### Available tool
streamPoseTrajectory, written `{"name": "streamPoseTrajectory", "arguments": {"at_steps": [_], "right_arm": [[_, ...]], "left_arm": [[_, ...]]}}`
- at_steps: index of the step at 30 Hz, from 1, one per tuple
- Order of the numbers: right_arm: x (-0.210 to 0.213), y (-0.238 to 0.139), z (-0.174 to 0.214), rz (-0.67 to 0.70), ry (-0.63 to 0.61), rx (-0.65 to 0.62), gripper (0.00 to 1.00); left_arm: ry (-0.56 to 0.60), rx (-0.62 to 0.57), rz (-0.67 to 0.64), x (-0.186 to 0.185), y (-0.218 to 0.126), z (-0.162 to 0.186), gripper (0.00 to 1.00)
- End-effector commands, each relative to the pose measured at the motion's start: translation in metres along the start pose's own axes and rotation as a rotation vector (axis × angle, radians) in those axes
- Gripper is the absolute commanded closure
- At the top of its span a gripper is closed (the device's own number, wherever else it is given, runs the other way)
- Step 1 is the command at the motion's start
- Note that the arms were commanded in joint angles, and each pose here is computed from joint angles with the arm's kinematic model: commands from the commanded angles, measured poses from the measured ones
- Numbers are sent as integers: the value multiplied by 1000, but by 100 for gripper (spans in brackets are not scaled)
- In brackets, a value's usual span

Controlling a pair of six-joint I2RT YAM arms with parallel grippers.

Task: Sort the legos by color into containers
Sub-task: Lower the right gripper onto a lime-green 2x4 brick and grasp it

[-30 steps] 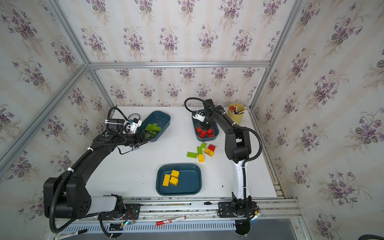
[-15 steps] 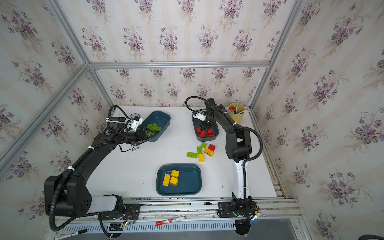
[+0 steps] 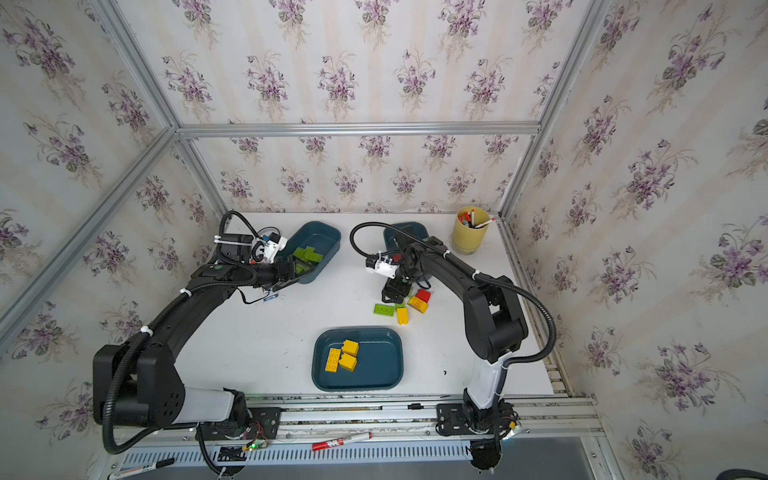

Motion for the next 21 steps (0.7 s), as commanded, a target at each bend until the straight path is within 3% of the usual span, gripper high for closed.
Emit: {"name": "streamPoseTrajectory", "arguments": {"at_steps": [1, 14, 21], "right_arm": [[6, 13, 5, 14, -65, 48, 19], [10, 59, 13, 33, -160, 176, 23], [9, 68, 15, 32, -165, 196, 32]], "left_arm": [[29, -11, 14, -3, -1, -3, 1], [25, -11, 12, -1, -2, -3, 1], [25, -5, 12, 1, -1, -1, 1]]}}
Point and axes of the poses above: each gripper's point midway between its finger pads, its own y axis out along the fingers, its own x axis along the line the jaws close on, z = x × y, the point moved 1 cm from there along -y, back along the fingers
